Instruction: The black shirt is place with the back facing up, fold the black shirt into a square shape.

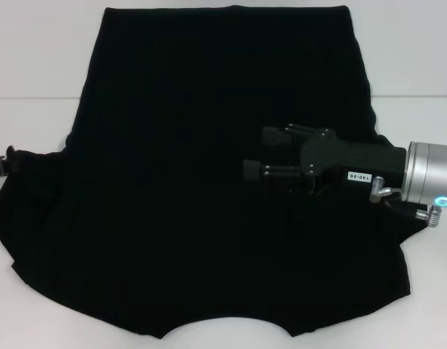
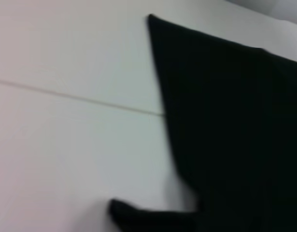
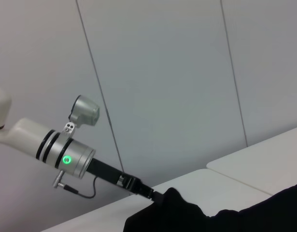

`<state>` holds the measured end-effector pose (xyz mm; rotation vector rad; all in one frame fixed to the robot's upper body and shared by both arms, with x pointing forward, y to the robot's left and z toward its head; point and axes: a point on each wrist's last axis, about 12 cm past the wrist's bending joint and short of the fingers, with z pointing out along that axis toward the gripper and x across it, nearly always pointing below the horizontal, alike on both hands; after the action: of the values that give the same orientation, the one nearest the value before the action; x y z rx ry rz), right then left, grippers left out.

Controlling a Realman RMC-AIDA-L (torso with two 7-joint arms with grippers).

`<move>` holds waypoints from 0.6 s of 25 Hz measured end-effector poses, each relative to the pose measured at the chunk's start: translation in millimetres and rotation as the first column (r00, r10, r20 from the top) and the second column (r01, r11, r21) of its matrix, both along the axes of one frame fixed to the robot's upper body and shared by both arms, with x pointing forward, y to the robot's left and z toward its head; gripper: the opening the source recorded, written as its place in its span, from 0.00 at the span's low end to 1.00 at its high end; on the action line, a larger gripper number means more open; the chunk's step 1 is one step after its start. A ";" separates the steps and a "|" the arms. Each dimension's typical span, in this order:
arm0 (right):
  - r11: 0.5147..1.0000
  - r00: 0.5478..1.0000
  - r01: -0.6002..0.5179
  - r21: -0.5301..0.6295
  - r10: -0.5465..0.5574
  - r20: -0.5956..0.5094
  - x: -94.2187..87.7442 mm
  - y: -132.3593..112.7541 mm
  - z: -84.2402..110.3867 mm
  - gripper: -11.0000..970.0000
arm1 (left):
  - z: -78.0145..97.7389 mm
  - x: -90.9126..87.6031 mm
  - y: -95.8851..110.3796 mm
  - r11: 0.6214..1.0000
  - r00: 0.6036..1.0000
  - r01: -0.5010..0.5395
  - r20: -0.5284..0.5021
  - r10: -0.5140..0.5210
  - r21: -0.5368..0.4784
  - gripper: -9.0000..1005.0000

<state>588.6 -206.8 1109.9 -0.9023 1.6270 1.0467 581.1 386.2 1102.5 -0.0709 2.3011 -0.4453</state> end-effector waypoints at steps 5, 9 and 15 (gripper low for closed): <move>1.000 1.000 0.000 0.002 0.000 -0.003 -1.2 -1.0 -0.9 0.93 | 10.7 7.4 -17.5 0.993 0.993 0.110 0.047 -0.108 -0.041 0.03; 1.000 1.000 0.002 0.003 -0.002 -0.010 -2.4 -1.4 -2.6 0.93 | 13.2 7.6 -26.9 0.983 0.983 0.170 0.077 -0.165 -0.067 0.03; 1.000 1.000 0.001 0.003 -0.001 -0.012 -4.1 -1.0 -5.5 0.93 | 7.3 6.0 -48.0 0.965 0.967 0.249 0.087 -0.241 -0.087 0.03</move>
<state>584.5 -207.9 1104.5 -0.8943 1.6352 1.0553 587.1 338.1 1109.8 0.1826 2.2208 -0.6755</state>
